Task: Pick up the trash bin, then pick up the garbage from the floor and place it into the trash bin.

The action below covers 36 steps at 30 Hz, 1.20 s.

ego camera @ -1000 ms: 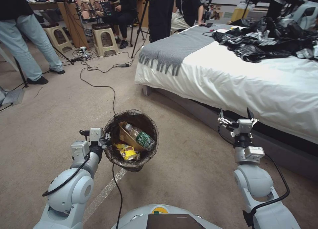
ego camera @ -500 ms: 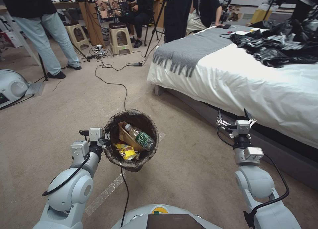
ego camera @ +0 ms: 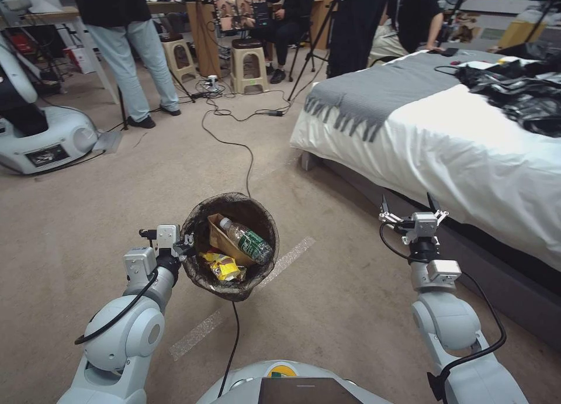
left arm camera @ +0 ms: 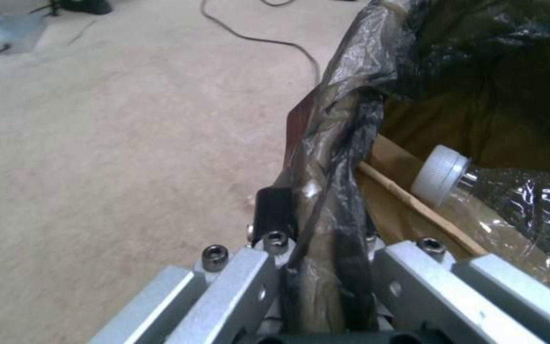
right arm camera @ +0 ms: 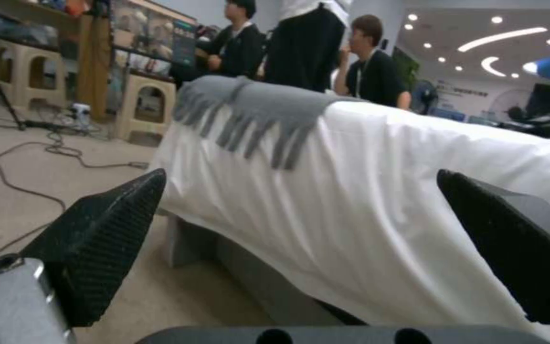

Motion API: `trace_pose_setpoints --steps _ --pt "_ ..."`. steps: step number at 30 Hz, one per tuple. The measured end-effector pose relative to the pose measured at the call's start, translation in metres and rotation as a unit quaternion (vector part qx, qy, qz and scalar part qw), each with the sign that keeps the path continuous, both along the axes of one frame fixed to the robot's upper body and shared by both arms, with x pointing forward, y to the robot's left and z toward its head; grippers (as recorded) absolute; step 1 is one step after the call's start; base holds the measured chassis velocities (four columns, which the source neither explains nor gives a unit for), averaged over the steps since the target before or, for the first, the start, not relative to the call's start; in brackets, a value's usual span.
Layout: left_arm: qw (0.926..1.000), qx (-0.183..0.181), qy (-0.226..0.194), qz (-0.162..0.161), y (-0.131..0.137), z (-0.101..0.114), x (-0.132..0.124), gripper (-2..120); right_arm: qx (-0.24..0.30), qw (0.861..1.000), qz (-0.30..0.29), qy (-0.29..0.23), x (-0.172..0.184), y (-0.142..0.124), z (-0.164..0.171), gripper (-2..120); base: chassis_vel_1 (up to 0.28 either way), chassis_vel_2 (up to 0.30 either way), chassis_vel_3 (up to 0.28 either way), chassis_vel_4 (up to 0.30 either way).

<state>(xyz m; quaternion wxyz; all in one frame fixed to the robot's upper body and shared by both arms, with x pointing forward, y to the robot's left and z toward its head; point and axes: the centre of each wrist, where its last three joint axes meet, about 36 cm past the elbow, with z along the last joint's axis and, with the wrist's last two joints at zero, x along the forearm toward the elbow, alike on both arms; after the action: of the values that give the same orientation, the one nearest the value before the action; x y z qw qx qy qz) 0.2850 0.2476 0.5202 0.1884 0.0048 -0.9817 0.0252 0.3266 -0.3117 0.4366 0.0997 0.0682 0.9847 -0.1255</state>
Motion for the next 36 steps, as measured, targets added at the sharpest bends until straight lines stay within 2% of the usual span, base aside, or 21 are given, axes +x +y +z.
trace_pose_setpoints --steps 19,33,36 --pt "1.0000 -0.001 0.000 0.002 0.001 -0.001 0.002 0 0.007 1.000 0.000 0.007 0.000 0.007 -0.007 100 0.081 0.079 0.079 0.079" --pt "0.9999 -0.004 -0.008 0.004 0.001 -0.002 0.004 0 0.008 1.000 -0.001 0.008 0.001 0.007 -0.010 100 0.030 0.038 0.034 0.032" --pt "0.9998 -0.017 0.000 0.011 0.001 -0.002 0.005 0 0.008 1.000 -0.002 0.007 0.001 0.007 -0.010 100 0.000 0.000 0.000 0.000"
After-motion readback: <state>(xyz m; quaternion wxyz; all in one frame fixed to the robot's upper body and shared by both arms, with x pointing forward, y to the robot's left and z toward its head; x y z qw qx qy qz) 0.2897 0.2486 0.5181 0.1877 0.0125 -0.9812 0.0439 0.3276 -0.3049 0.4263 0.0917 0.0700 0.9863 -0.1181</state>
